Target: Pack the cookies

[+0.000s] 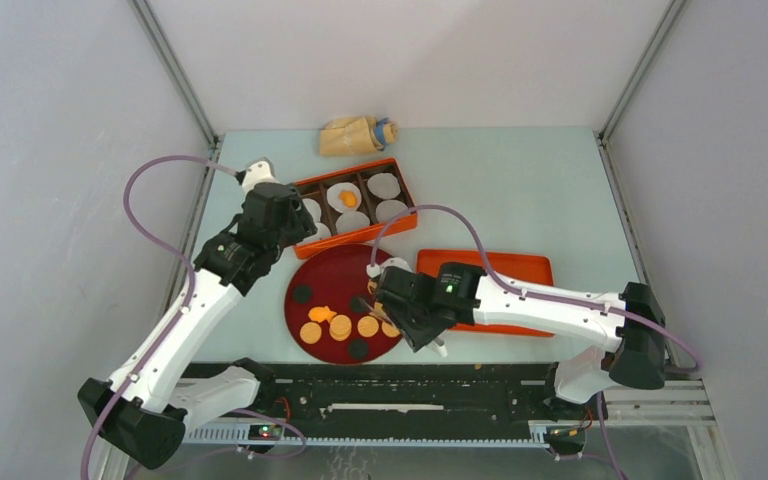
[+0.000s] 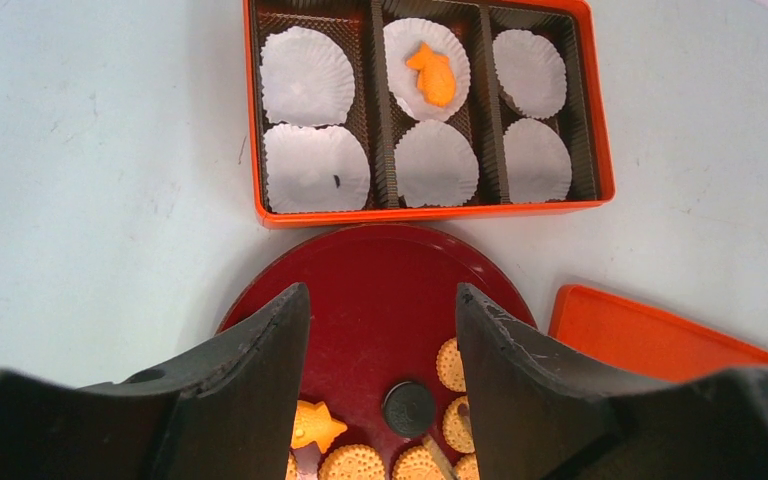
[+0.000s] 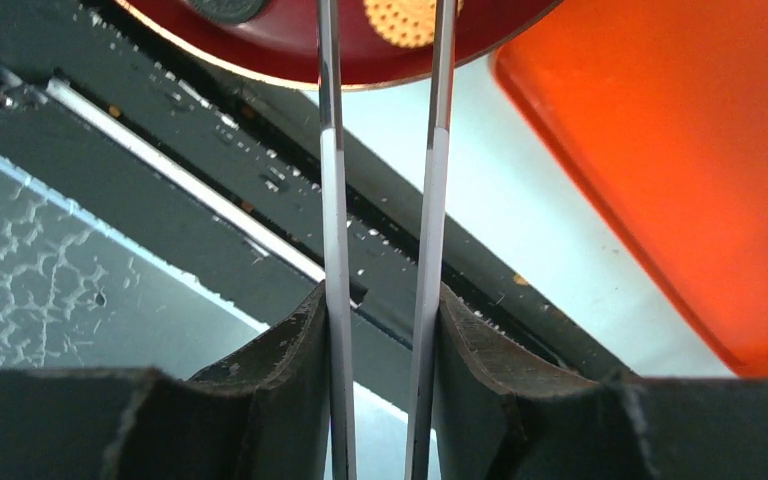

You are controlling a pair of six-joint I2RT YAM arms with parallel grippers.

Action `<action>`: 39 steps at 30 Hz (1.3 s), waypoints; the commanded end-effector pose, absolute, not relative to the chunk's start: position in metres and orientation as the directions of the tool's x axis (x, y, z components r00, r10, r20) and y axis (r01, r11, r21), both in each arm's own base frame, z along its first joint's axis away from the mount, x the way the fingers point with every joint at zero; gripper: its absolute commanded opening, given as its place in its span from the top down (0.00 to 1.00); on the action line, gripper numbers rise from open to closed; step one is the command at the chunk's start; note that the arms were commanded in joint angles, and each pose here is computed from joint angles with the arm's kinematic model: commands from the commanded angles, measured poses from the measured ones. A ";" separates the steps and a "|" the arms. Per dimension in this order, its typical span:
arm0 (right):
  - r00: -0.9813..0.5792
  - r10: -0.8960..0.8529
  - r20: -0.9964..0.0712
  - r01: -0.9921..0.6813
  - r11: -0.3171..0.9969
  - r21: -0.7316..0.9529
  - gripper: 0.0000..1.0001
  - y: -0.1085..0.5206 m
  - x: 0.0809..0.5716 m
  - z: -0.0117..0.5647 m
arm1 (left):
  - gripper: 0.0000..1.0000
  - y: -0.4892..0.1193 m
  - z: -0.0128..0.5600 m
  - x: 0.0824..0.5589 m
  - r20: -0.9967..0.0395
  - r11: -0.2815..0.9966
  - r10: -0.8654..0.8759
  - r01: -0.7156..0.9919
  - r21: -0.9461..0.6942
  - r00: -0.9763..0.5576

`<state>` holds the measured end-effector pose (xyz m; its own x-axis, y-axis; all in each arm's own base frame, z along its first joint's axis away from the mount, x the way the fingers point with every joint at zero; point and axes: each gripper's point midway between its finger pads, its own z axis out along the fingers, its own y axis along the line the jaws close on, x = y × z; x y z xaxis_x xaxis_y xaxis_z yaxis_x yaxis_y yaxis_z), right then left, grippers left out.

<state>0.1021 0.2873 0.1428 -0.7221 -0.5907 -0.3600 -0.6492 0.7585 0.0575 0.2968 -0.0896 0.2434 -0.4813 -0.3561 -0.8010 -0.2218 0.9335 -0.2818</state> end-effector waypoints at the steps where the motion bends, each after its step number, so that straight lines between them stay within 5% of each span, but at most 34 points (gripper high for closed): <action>1: -0.739 -0.581 -0.340 -0.639 0.764 0.084 0.57 0.285 0.078 0.145 | 0.39 -0.089 0.258 0.295 -0.807 0.920 -0.391 -0.212 -0.329 -0.442; 15: -0.746 -0.582 -0.324 -0.641 0.759 0.113 0.51 0.306 0.094 0.124 | 0.39 -0.086 0.259 0.291 -0.810 0.917 -0.399 -0.213 -0.339 -0.431; 25: -0.744 -0.590 -0.314 -0.647 0.754 0.114 0.59 0.324 0.115 0.118 | 0.38 -0.078 0.259 0.286 -0.823 0.921 -0.386 -0.231 -0.315 -0.417; 33: -0.722 -0.510 -0.468 -0.612 0.786 0.089 0.80 0.327 0.170 0.172 | 0.39 -0.080 0.265 0.290 -0.825 0.920 -0.388 -0.223 -0.321 -0.411; 39: -0.692 -0.411 -0.594 -0.569 0.816 0.099 0.81 0.326 0.228 0.220 | 0.39 -0.076 0.275 0.290 -0.836 0.918 -0.390 -0.228 -0.323 -0.385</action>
<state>0.1854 0.3264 0.1717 -0.7519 -0.4787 -0.4533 -0.5787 0.8086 0.1061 0.2887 -0.0848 0.2606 -0.4326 -0.3837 -0.8159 -0.2122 0.9228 -0.3215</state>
